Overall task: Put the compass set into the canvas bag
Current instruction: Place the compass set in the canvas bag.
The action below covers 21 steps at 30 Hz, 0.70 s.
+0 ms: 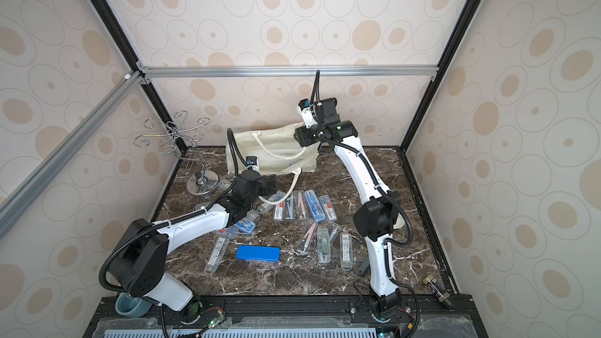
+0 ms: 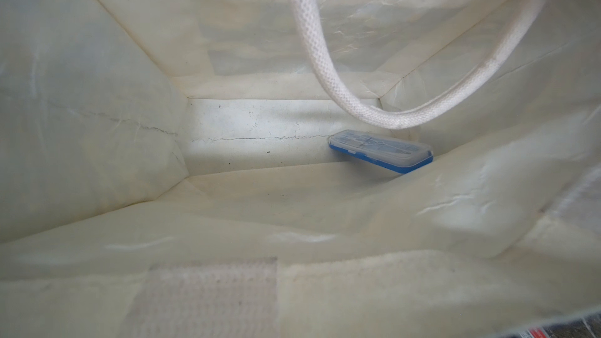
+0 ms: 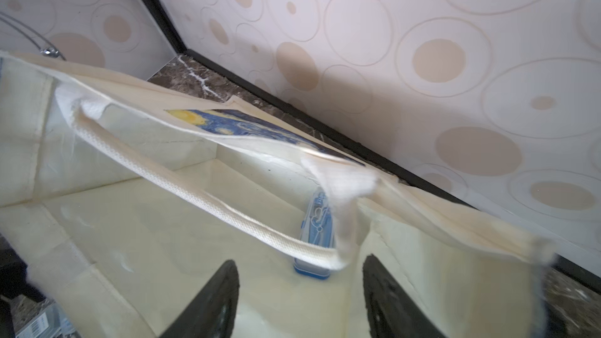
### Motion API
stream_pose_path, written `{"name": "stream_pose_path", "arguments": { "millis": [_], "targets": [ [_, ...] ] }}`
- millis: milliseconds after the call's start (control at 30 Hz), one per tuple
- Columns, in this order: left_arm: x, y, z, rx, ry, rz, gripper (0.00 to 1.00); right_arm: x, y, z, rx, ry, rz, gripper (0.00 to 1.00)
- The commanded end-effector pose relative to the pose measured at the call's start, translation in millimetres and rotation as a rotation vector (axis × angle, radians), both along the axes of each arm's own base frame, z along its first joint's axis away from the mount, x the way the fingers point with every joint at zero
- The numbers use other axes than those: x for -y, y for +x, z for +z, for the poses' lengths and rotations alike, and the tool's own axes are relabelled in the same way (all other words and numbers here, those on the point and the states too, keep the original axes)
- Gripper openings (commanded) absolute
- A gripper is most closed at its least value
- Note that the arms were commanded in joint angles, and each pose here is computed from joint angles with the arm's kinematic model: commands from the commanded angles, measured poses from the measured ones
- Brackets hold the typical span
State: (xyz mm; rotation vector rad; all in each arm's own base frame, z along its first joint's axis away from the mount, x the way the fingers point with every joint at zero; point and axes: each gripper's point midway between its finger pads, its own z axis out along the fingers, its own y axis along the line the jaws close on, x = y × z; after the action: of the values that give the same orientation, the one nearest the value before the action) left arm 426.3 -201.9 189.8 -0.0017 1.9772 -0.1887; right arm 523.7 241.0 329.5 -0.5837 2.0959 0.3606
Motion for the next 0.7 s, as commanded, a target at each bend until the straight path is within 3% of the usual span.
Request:
{"name": "stream_pose_path", "arguments": {
  "millis": [0,267,600,667],
  "targets": [
    [3,9,16,0.025,0.004,-0.013,1.00,26,-17,40,0.068,-0.006,-0.098,0.62],
    [4,17,25,0.038,0.016,-0.013,1.00,57,-23,37,0.070,-0.074,-0.229,0.61],
    [4,16,21,0.030,0.018,-0.015,1.00,50,4,-36,-0.098,-0.094,-0.249,0.59],
    [3,16,22,0.034,0.020,-0.014,1.00,50,8,-33,-0.093,-0.082,-0.261,0.58]
  ]
}}
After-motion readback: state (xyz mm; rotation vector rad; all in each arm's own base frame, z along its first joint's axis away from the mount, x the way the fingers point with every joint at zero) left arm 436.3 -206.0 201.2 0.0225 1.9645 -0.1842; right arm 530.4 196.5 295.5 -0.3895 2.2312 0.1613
